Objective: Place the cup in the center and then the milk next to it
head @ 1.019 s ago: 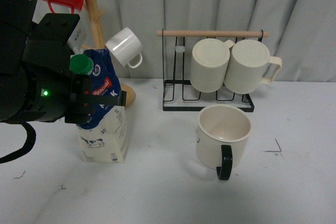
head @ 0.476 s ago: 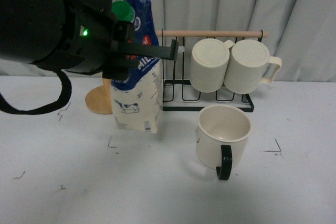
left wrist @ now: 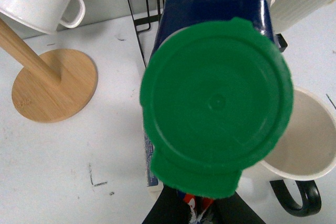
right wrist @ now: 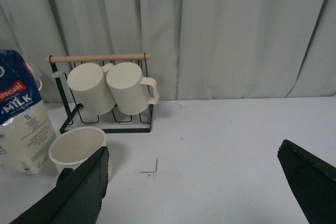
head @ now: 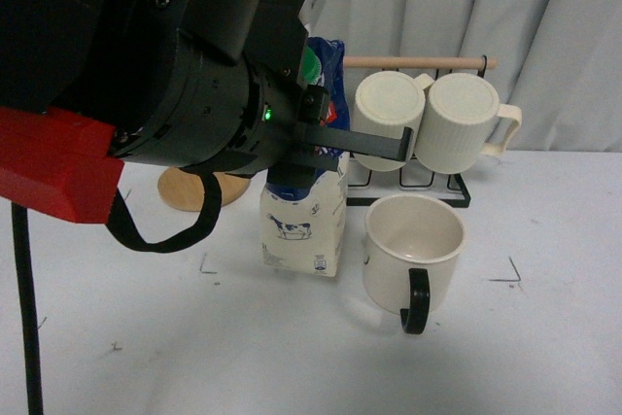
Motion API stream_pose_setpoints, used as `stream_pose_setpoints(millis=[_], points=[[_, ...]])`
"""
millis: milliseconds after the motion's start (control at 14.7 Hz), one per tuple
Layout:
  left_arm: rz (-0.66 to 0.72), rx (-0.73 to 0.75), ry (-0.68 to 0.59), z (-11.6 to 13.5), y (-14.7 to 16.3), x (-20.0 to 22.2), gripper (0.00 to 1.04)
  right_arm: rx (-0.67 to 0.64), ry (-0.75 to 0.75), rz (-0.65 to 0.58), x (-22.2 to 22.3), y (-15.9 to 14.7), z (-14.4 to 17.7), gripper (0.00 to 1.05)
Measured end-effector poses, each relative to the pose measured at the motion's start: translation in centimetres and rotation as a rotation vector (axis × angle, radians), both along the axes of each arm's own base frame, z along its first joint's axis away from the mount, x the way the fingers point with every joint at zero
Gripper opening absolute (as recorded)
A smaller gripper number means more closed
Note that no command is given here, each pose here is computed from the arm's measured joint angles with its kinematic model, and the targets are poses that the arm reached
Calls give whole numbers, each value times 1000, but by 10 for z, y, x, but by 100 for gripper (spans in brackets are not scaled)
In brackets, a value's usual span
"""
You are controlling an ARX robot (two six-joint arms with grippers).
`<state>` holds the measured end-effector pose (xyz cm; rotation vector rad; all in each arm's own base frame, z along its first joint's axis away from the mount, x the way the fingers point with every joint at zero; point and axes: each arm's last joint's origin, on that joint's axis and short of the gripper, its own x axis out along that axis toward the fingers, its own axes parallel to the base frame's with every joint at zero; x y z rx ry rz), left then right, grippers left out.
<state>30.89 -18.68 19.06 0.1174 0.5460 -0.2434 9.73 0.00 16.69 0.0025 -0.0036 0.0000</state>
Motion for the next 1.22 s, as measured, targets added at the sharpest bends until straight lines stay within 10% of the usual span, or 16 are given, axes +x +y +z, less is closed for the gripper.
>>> stream_pose_setpoints(millis=[1223], points=[[38, 3, 37, -25, -16, 9, 2, 0, 0, 0, 0, 0, 0, 98]])
